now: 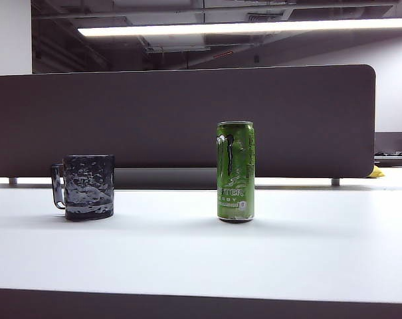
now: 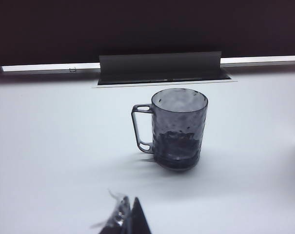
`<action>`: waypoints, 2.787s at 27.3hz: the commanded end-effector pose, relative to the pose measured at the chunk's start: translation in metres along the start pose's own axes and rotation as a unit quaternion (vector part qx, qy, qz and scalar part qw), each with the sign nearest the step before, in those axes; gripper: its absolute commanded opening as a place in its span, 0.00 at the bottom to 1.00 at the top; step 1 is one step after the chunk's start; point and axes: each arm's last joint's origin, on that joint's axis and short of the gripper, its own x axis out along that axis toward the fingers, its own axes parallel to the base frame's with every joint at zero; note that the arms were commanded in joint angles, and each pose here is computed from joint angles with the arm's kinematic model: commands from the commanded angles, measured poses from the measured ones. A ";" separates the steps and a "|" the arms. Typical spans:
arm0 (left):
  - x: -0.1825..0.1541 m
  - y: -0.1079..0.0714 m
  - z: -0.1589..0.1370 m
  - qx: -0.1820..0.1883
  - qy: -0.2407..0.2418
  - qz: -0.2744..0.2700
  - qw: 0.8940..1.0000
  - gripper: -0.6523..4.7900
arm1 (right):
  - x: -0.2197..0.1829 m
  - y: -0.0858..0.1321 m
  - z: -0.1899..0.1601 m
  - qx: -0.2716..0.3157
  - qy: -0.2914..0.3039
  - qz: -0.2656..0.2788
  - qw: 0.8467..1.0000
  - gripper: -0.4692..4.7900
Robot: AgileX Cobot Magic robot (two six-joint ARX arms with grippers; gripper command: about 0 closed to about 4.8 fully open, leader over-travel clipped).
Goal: Pick up the metal can, pour some water into the cup, then place the can back on the table.
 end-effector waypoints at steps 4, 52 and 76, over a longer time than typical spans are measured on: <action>0.000 0.000 0.002 0.001 -0.007 -0.002 1.000 0.11 | -0.036 -0.010 0.024 -0.018 0.023 -0.014 0.999 0.08; 0.000 -0.001 0.002 0.001 -0.007 -0.010 1.000 0.11 | -0.136 -0.094 -0.083 -0.073 0.189 -0.170 0.964 0.08; 0.000 0.000 0.002 0.001 -0.007 -0.006 1.000 0.11 | -0.169 -0.098 -0.158 -0.068 0.181 -0.159 0.968 0.08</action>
